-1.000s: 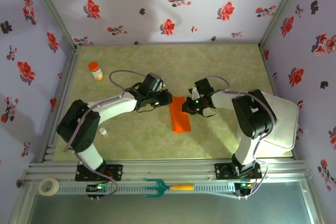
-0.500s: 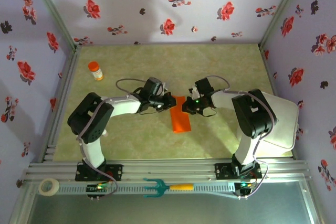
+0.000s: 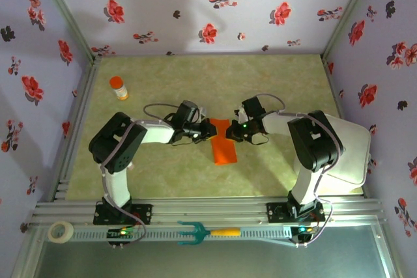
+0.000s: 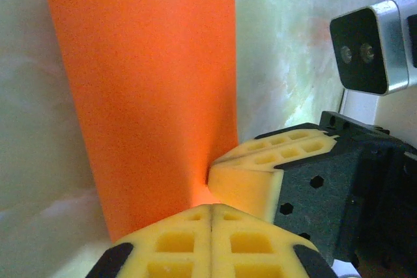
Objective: Fold a paper plane with a square sheet of paper (pick it up from the middle)
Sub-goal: First fold the square sheet of paper in half at the center of the table.
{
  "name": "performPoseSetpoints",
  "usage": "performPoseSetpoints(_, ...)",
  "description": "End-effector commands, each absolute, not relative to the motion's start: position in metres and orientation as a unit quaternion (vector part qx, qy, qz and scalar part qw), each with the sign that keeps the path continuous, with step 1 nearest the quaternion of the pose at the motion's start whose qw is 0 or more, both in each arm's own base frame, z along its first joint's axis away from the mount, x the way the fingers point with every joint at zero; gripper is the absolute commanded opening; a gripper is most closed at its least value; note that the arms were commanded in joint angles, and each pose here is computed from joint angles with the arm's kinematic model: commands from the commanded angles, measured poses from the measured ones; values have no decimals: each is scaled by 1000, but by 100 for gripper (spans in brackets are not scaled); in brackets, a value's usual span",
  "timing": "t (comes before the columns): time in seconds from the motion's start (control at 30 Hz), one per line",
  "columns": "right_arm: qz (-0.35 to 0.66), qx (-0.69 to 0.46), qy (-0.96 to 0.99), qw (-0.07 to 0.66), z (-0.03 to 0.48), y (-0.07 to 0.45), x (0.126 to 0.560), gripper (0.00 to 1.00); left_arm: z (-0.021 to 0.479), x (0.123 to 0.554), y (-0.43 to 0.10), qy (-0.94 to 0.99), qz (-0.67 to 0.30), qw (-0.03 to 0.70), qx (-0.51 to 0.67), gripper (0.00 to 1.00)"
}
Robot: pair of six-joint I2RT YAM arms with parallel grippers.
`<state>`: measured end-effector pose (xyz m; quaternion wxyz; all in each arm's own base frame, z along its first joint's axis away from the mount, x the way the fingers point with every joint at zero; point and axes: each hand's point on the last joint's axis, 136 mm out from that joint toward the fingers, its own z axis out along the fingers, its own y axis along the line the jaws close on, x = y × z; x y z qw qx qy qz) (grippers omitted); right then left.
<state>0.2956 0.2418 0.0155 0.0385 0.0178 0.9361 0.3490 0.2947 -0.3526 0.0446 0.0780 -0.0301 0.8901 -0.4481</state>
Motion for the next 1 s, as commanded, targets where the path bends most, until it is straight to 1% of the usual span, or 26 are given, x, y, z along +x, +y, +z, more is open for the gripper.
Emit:
performPoseSetpoints(0.0, 275, 45, 960, 5, -21, 213, 280, 3, 29, 290, -350, 896, -439, 57, -32, 0)
performPoseSetpoints(0.23, 275, 48, 960, 3, -22, 213, 279, 3, -9, 276, -330, 918, -392, 35, -40, 0)
performPoseSetpoints(0.4, 274, 49, 960, 4, -24, 212, 278, 3, -23, 275, -312, 930, -362, 34, -50, 0)
performPoseSetpoints(0.5, 275, 49, 960, 3, -23, 212, 278, 3, -12, 280, -314, 928, -367, 42, -48, 0)
performPoseSetpoints(0.63, 275, 49, 960, 3, -23, 212, 278, 3, 21, 295, -326, 922, -381, 63, -29, 0)
performPoseSetpoints(0.73, 275, 49, 960, 4, -23, 212, 278, 3, 35, 307, -333, 918, -389, 72, -21, 0)
performPoseSetpoints(0.8, 274, 49, 961, 5, -23, 212, 279, 3, 33, 312, -335, 918, -390, 68, -20, 0)
performPoseSetpoints(0.97, 274, 49, 960, 4, -23, 212, 278, 3, 8, 314, -332, 925, -375, 49, -30, 0)
